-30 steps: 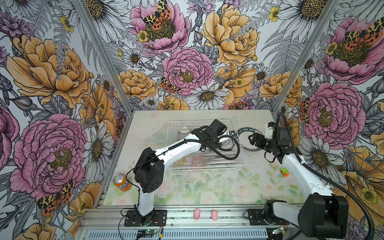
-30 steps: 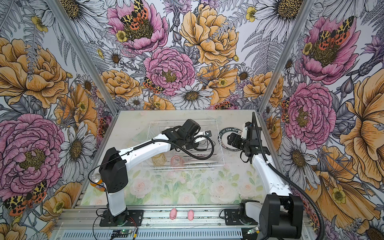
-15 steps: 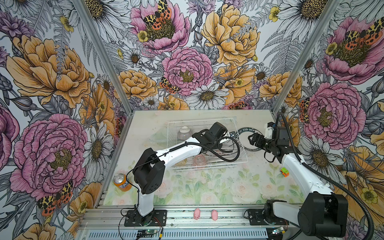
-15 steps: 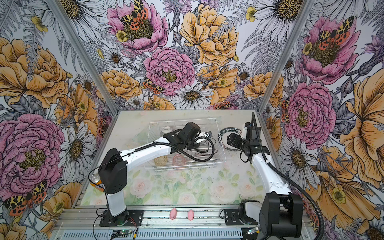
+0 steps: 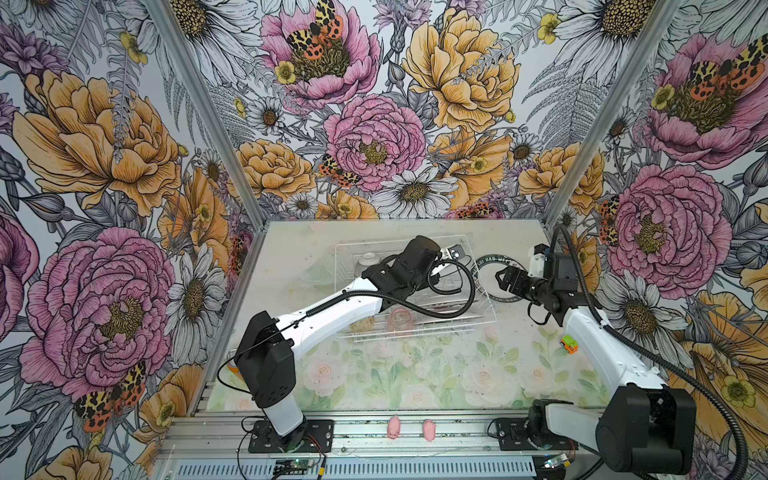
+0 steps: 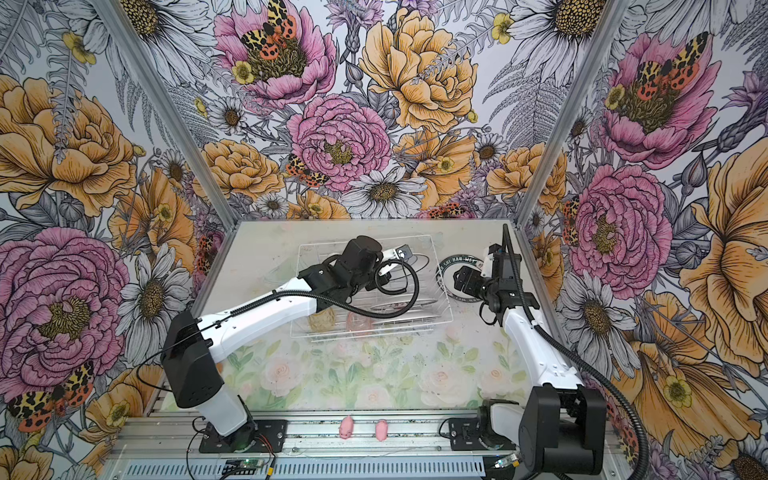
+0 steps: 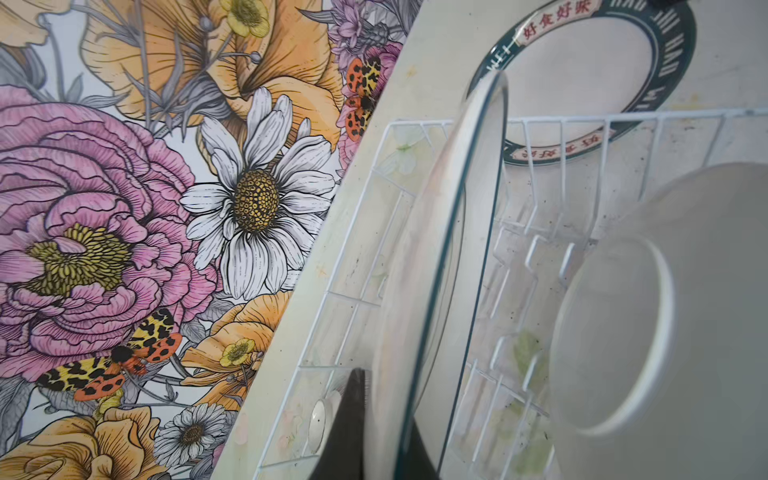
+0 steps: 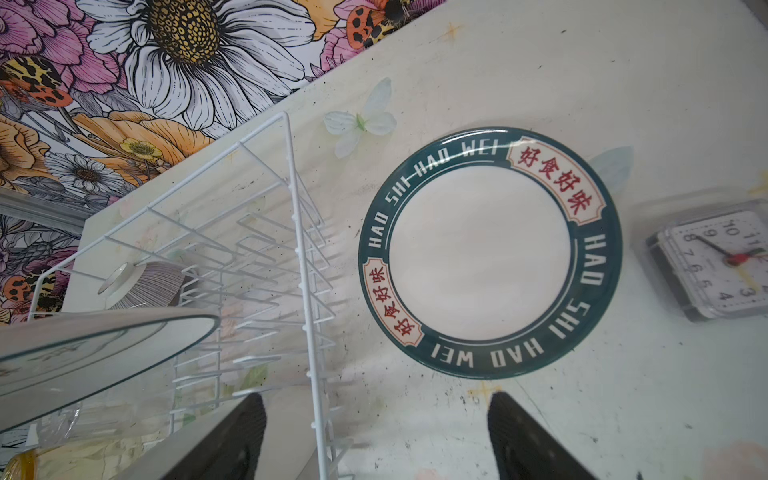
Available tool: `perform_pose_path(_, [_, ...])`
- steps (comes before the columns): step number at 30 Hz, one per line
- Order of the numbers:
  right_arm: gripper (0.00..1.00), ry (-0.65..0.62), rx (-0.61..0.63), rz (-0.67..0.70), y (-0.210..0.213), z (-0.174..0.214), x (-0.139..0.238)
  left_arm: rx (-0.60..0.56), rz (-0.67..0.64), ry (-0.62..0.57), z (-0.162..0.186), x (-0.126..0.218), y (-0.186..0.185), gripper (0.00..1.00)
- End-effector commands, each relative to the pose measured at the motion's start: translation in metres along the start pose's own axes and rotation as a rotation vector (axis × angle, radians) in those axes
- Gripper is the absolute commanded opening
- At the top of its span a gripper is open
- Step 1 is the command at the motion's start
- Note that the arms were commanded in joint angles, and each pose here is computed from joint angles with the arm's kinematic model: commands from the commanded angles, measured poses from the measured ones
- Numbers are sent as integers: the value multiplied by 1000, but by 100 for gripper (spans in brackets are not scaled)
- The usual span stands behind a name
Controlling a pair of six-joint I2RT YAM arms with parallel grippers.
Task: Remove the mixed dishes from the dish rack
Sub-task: 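Grasp the next white plate in the rack with left gripper, then lift the white plate with left gripper while right gripper grasps its edge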
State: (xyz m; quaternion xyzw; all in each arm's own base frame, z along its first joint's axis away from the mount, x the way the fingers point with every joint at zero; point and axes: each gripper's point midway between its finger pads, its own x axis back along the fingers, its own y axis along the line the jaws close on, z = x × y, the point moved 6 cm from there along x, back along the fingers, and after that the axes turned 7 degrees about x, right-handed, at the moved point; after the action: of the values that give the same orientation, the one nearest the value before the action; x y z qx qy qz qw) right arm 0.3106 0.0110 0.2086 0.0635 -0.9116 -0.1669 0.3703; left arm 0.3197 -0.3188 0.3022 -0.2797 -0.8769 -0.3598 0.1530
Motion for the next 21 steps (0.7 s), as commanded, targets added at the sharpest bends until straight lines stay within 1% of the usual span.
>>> perform_pose_path(1, [86,-55,39,-24,10,-15,9,132,-76,-100,-20,22,34,7])
perform_pose_path(3, [86,-61,48,-44,13,-17,12,184,-47,-124,-22,30,41,7])
perform_pose_path(6, [86,-84,68,-93,20,-20,17,291,25,-150,-21,37,54,7])
perform_pose_path(10, [85,-126,101,-182,33,-24,26,454,167,-215,-17,46,71,7])
perform_pose_path(12, [85,-148,119,-244,40,-25,29,523,228,-238,-14,50,78,7])
perform_pose_path(16, [84,-191,140,-415,58,-27,36,658,363,-296,-10,53,91,7])
perform_pose_path(21, [80,-249,125,-635,78,-34,43,847,585,-400,-5,49,108,7])
